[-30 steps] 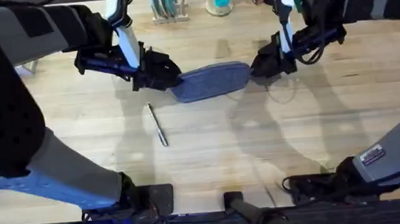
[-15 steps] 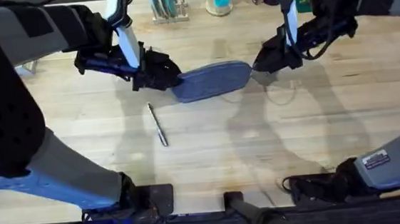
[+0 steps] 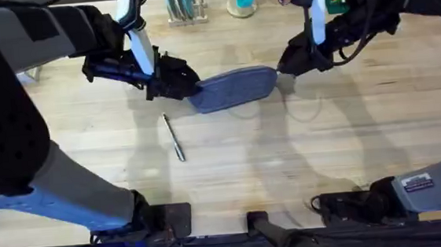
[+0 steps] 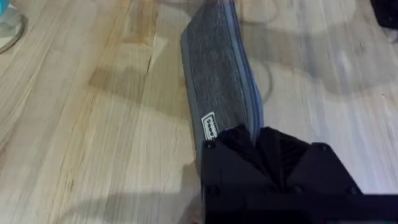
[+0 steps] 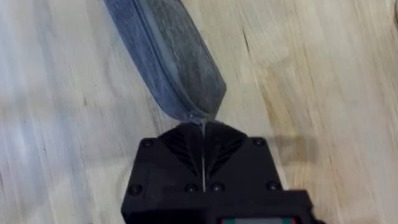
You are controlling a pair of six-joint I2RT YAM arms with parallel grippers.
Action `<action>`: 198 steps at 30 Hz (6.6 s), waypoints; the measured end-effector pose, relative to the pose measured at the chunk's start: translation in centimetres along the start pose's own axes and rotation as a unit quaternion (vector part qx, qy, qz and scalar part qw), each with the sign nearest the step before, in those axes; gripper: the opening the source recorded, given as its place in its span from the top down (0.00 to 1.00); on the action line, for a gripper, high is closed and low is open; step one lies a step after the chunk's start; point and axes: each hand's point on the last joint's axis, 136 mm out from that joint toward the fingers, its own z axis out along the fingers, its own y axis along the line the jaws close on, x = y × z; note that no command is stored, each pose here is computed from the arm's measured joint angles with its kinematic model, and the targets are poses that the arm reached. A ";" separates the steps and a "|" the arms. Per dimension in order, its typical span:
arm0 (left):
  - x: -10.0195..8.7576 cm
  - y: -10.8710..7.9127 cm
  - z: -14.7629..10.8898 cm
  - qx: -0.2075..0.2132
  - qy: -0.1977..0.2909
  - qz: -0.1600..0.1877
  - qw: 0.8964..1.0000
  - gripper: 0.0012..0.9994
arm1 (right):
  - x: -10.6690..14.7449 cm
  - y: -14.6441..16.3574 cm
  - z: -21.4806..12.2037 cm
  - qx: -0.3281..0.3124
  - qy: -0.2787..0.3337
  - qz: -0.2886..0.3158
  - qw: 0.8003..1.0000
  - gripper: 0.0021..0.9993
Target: Unzip the bag, pick up the pens from the table one at a time and place them inside, then zip the bag closed.
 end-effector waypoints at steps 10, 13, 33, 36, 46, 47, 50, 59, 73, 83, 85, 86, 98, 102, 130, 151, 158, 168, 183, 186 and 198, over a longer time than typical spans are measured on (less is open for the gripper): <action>0.0 0.0 0.0 0.000 0.000 0.000 1.000 0.96 | -2.1 0.6 -0.1 -0.001 0.030 0.007 1.000 0.97; 0.0 0.0 0.0 0.000 0.000 0.000 1.000 0.96 | -3.1 0.7 -0.3 -0.001 0.027 0.001 1.000 0.97; 0.0 0.0 0.0 0.000 0.001 0.000 1.000 0.96 | -7.3 3.4 1.8 -0.022 0.016 -0.057 0.998 0.97; 0.0 0.0 0.0 0.000 0.001 0.000 1.000 0.96 | -7.9 3.8 2.1 -0.024 0.013 -0.060 0.998 0.97; 0.0 0.0 0.0 0.000 0.001 0.000 1.000 0.96 | -9.5 4.5 3.0 -0.023 0.003 -0.068 0.997 0.97; 0.0 0.0 0.0 0.000 0.001 0.000 1.000 0.96 | -9.6 4.6 3.1 -0.023 0.002 -0.069 0.997 0.97; 0.0 0.0 0.0 0.000 0.001 0.000 1.000 0.96 | -10.1 5.0 3.3 -0.025 0.000 -0.076 0.997 0.97; 0.0 0.0 0.0 0.000 0.001 0.000 1.000 0.96 | -11.4 5.9 4.0 -0.025 -0.008 -0.086 0.996 0.97; 0.0 -0.1 0.0 0.001 0.001 -0.001 1.000 0.96 | -12.9 6.9 4.9 -0.023 -0.014 -0.100 0.995 0.97; 0.1 -0.1 0.0 0.001 0.001 -0.002 1.000 0.96 | -13.6 7.5 5.3 -0.021 -0.017 -0.099 0.995 0.97; 0.1 -0.1 0.0 0.001 0.002 -0.002 1.000 0.96 | -13.7 7.7 5.4 -0.023 -0.017 -0.102 0.994 0.97; 0.1 -0.1 0.0 0.001 0.002 -0.003 1.000 0.96 | -13.8 7.7 5.4 -0.023 -0.017 -0.102 0.994 0.97; 0.1 -0.1 0.0 0.002 0.002 -0.003 1.000 0.96 | -13.8 7.8 5.4 -0.022 -0.017 -0.102 0.994 0.97; 0.1 -0.1 0.0 0.001 0.002 -0.003 1.000 0.96 | -13.8 7.7 5.4 -0.022 -0.018 -0.102 0.994 0.97; 0.1 -0.1 0.0 0.001 0.002 -0.003 1.000 0.96 | -14.3 8.1 6.1 -0.027 -0.024 -0.102 0.994 0.97; 0.0 -0.1 0.0 0.001 0.002 -0.002 1.000 0.96 | -15.3 9.2 6.2 -0.049 -0.045 -0.106 0.992 0.02; 0.1 -0.1 0.0 0.001 0.002 -0.002 1.000 0.96 | -15.4 9.2 6.1 -0.049 -0.045 -0.106 0.992 0.00; 0.0 -0.1 0.0 0.001 0.001 -0.001 1.000 0.36 | -15.3 9.2 6.1 -0.049 -0.045 -0.106 0.992 0.00; 0.0 -0.1 0.0 0.001 0.001 -0.001 1.000 0.01 | -15.1 7.4 5.6 -0.029 -0.052 -0.096 0.994 0.00; 0.0 -0.1 0.0 0.001 0.001 -0.001 1.000 0.01 | -15.1 7.4 5.6 -0.029 -0.052 -0.096 0.994 0.00; 0.3 -0.1 0.0 0.002 0.009 -0.003 1.000 0.01 | -15.1 6.9 5.3 -0.024 -0.054 -0.074 0.996 0.00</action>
